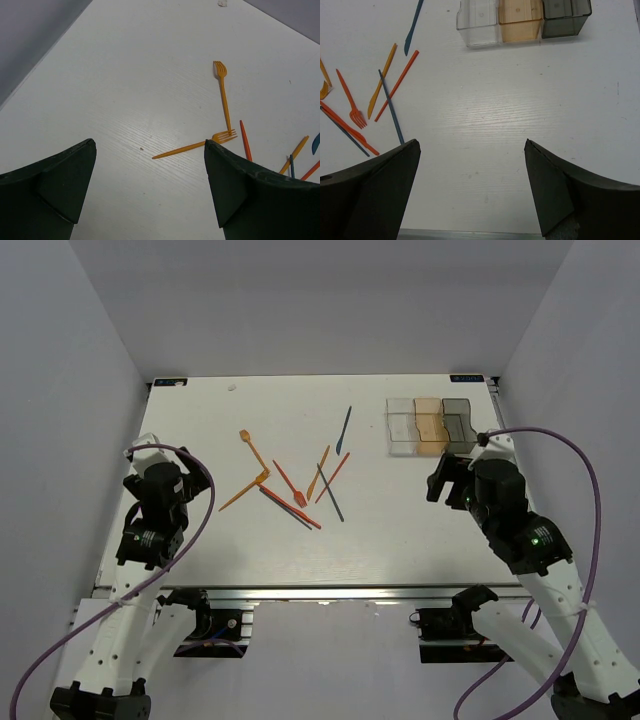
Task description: Sort the eating utensils into containers
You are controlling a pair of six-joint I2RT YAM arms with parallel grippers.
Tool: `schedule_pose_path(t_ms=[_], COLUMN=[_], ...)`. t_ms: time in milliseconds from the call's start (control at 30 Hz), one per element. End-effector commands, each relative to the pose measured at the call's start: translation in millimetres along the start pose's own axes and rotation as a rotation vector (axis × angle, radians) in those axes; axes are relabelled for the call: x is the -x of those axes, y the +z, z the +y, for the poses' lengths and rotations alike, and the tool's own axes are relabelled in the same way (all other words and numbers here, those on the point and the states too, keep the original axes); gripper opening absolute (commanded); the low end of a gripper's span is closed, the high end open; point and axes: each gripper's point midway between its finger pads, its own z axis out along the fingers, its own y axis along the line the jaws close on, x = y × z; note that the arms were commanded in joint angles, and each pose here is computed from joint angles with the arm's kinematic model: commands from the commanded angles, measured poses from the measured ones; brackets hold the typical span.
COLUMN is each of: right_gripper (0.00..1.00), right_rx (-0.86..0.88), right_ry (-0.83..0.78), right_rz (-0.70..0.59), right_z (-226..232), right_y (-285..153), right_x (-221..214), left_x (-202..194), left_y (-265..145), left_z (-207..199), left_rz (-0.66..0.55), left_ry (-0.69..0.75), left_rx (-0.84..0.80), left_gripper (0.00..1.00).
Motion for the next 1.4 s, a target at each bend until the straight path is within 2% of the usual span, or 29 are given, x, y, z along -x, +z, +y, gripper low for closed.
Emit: schedule_pose_path(t_ms=[0, 67, 200, 267, 300, 433, 500, 533, 567, 600, 633, 667, 933, 1167, 1267, 1300, 1367], right_gripper=[0.89, 0.89, 0.89, 0.89, 0.89, 0.89, 0.86, 0.76, 0.7, 0.58, 0.52, 0.49, 0.48, 0.4, 0.34, 0.24, 0.15], right_rx=[0.008, 0.122, 0.462, 0.495, 0.495, 0.4, 0.343, 0.325, 0.295, 0.292, 0.29, 0.257, 0.209, 0.199, 0.192, 0.183, 0.178], right_ry=[-0.005, 0.014, 0.014, 0.018, -0.006, -0.136, -0.217, -0.253, -0.288, -0.314, -0.327, -0.353, -0.423, -0.455, -0.458, -0.458, -0.45], right_rz=[-0.003, -0.017, 0.005, 0.058, 0.137, 0.256, 0.316, 0.359, 0.42, 0.434, 0.435, 0.476, 0.555, 0.602, 0.626, 0.63, 0.633], right_z=[3, 25, 89, 101, 114, 145, 164, 167, 171, 179, 188, 187, 196, 194, 191, 189, 188], right_y=[6, 10, 12, 25, 42, 87, 111, 117, 134, 137, 143, 154, 187, 207, 210, 210, 209], right_x=[1, 3, -2, -7, -16, -38, -53, -63, -85, -92, -92, -110, -156, -186, -199, -201, -201], left_x=[3, 3, 0, 0, -1, -3, -4, -4, -4, -4, -4, -5, -6, -6, -5, -6, -5], left_y=[0, 0, 1, 1, 2, 4, 4, 5, 5, 5, 5, 6, 6, 5, 5, 5, 5], left_z=[-3, -3, -6, -7, -8, -8, -7, -7, -7, -7, -7, -7, -8, -10, -10, -10, -10], left_rz=[-0.007, -0.008, 0.003, 0.006, 0.01, 0.02, 0.022, 0.021, 0.021, 0.023, 0.024, 0.027, 0.03, 0.032, 0.03, 0.031, 0.03], left_ry=[-0.004, -0.005, -0.002, -0.001, 0.003, 0.009, 0.012, 0.011, 0.011, 0.011, 0.012, 0.013, 0.016, 0.015, 0.016, 0.016, 0.015], left_rx=[-0.01, -0.014, -0.027, -0.032, -0.035, -0.028, -0.023, -0.02, -0.02, -0.02, -0.022, -0.018, -0.026, -0.036, -0.036, -0.039, -0.04], left_gripper=[0.98, 0.98, 0.98, 0.98, 0.98, 0.98, 0.98, 0.98, 0.98, 0.98, 0.98, 0.98, 0.98, 0.98, 0.98, 0.98, 0.98])
